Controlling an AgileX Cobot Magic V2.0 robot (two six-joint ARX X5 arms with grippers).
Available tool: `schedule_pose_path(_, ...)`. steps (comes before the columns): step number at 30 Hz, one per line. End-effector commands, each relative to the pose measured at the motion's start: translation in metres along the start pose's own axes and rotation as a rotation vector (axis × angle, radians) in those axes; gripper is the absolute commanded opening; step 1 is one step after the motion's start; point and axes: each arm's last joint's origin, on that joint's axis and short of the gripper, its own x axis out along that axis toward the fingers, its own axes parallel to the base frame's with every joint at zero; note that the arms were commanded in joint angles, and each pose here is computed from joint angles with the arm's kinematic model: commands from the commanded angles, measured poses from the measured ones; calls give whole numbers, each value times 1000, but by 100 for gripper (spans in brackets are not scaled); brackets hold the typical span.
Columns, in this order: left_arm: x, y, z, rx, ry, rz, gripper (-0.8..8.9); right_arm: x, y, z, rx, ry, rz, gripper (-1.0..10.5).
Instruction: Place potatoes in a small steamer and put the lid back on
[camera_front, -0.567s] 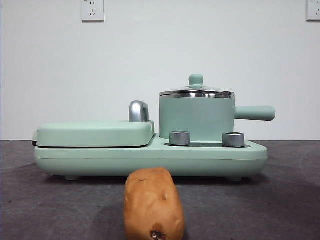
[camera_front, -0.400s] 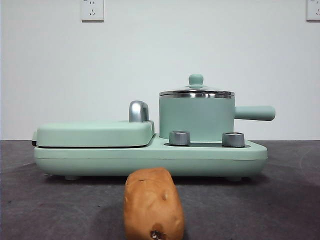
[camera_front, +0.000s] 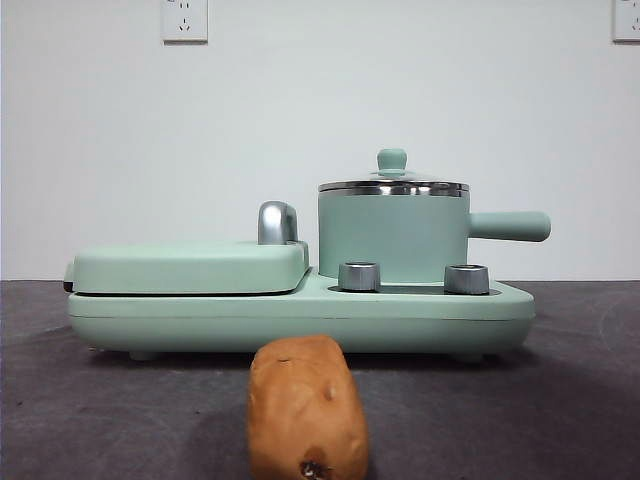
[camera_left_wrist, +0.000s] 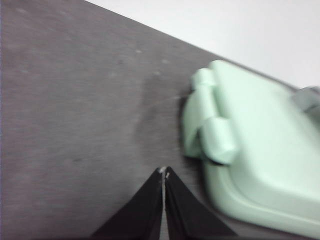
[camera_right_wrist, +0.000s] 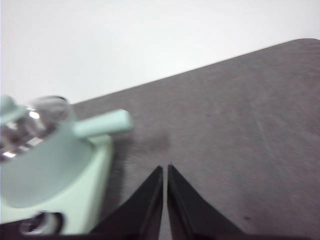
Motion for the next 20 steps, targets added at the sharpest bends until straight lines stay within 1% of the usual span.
schedule_pose_path(1,-1,-9,14,-78,28,-73,9,-3,10,22,24,16,57,12)
schedule_pose_path(4,1,-18,29,-91,95,-115,9,-4,19,42,28,76,115,12)
schedule_pose_path(7,3,-30,50,-89,168,-153,9,-3,28,62,38,170,170,12)
schedule_pose_path(10,7,-41,71,-67,224,-188,9,0,36,76,35,251,236,12)
schedule_pose_path(13,16,-51,90,-24,284,-231,9,4,43,89,11,331,327,12)
schedule_pose_path(16,29,-59,103,6,364,-318,8,9,49,100,-11,393,444,12)
schedule_pose_path(17,34,-62,108,11,400,-364,8,11,51,103,-15,411,487,12)
schedule_pose_path(20,47,-69,117,23,478,-475,8,17,56,111,-24,452,574,12)
